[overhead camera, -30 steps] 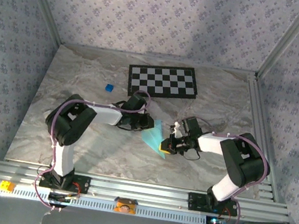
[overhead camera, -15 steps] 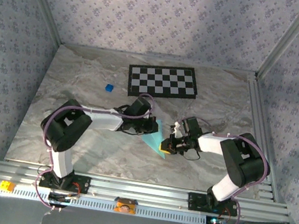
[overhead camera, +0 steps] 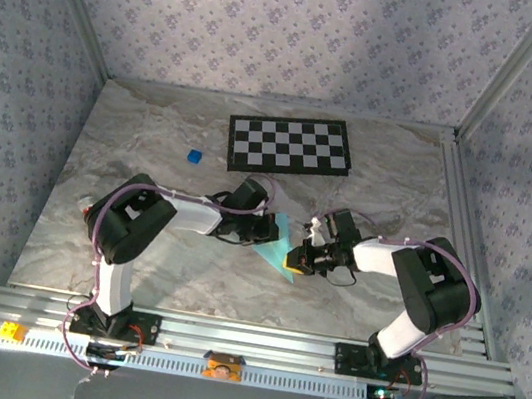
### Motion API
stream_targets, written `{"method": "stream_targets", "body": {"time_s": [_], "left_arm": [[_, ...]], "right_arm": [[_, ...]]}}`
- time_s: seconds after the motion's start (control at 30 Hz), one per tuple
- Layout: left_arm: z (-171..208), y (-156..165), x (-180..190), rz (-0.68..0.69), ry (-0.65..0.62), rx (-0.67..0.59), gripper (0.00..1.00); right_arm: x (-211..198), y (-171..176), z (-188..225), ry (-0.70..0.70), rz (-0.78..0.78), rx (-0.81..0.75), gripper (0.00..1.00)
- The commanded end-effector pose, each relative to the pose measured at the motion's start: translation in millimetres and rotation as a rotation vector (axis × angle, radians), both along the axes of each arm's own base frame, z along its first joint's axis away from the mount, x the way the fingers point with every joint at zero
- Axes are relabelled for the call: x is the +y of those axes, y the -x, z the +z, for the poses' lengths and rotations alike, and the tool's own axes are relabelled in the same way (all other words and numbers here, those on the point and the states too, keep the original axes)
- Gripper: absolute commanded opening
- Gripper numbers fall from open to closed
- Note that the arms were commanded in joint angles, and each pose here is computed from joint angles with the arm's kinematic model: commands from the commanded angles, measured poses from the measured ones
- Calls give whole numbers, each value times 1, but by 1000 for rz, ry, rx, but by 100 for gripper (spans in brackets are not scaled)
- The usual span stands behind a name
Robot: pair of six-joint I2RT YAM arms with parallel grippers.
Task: Fold a paper plane with a square sheet of paper (pick it up from the middle)
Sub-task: Fourth fold the wing at the center of the table.
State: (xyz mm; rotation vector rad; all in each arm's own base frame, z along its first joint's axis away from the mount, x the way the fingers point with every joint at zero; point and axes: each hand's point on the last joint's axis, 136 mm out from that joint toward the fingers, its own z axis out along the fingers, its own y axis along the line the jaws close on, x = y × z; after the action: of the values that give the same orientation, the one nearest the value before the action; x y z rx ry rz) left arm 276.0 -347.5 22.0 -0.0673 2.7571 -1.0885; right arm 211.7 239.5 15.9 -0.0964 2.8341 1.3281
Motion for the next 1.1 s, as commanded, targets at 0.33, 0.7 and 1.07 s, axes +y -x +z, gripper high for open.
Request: {"method": "stream_targets", "body": {"time_s": [0.33, 0.7, 1.07], "left_arm": [[4, -21, 31, 25, -62, -39, 5], [33, 10, 2, -80, 42, -25, 7], [-14, 15, 10, -68, -60, 28, 6]], "right_arm": [[-29, 22, -36, 149, -58, 110, 0], [-30, 22, -36, 148, -68, 112, 0], [-31, 22, -37, 151, -69, 112, 0]]}}
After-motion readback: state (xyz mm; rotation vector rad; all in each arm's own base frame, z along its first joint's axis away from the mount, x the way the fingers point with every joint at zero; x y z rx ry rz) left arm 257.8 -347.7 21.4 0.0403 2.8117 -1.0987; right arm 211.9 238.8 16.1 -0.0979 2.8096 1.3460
